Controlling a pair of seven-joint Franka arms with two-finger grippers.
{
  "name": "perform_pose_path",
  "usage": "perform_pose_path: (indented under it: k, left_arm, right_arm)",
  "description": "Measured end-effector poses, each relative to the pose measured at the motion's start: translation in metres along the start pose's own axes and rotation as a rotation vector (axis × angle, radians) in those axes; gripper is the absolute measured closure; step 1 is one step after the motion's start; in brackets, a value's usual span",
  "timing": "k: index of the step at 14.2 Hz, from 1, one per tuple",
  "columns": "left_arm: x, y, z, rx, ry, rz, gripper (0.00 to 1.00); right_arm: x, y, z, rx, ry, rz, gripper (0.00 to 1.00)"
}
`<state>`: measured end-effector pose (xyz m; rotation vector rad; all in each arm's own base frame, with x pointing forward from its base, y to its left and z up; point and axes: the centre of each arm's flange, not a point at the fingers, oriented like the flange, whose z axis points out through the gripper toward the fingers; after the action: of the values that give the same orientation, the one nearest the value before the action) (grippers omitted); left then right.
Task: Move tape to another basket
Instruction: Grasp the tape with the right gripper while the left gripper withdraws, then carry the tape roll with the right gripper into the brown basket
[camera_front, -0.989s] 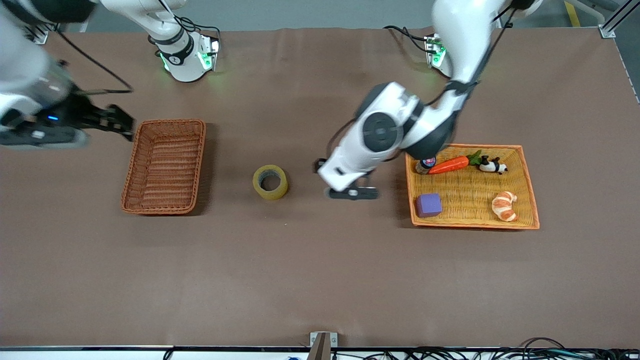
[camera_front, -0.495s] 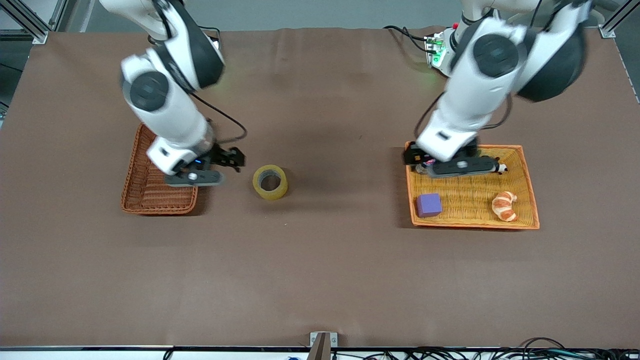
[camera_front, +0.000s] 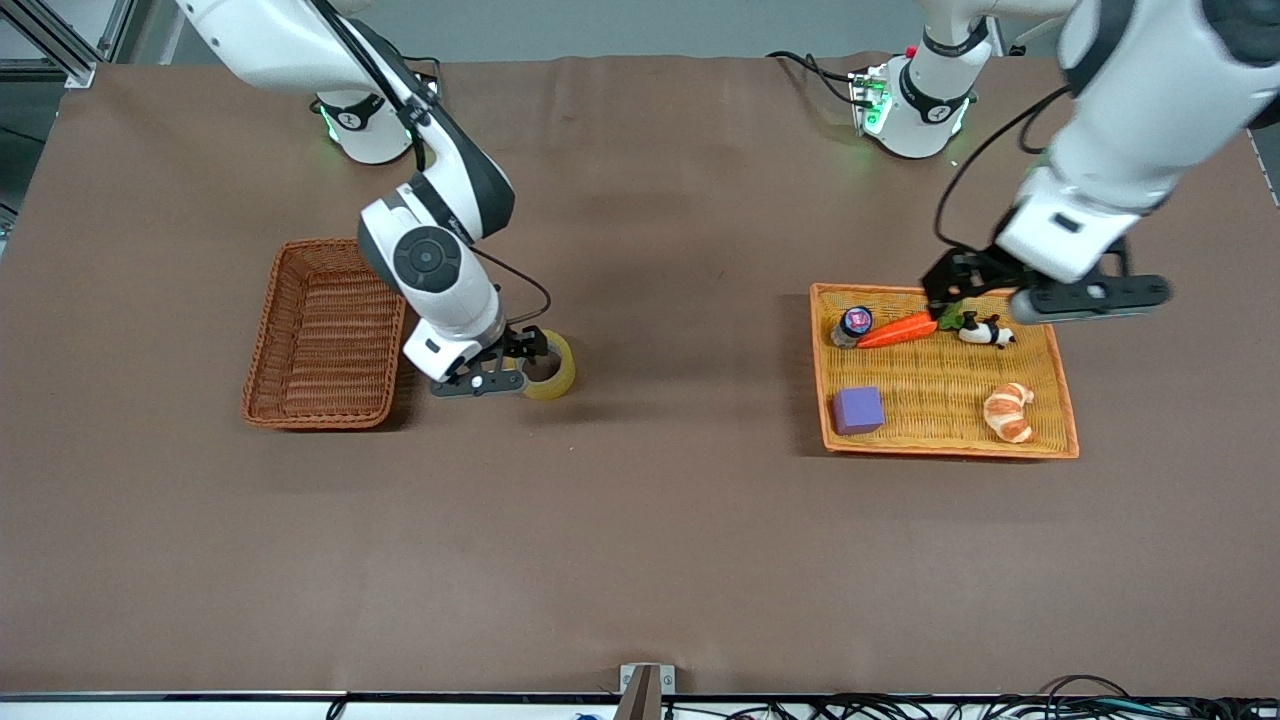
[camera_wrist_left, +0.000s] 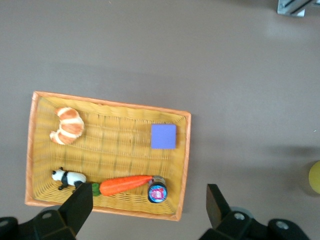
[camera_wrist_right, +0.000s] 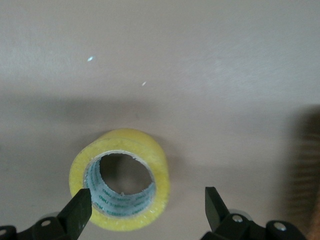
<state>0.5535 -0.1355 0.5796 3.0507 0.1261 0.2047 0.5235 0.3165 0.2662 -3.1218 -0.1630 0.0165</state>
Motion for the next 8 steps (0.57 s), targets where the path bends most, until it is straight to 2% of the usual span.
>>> perform_pose_path:
  k: [3,8]
  left_arm:
    - [-0.001,-0.05,-0.024,-0.008,-0.013,0.034,0.0]
    - [-0.011,-0.062,-0.033,0.0,-0.046,0.065,0.0]
  right_arm:
    - [-0.02,-0.014,0.028,0.009,-0.002,-0.025,0.0]
    - [-0.025,-0.004,0.046,0.0,-0.021,-0.005,0.0]
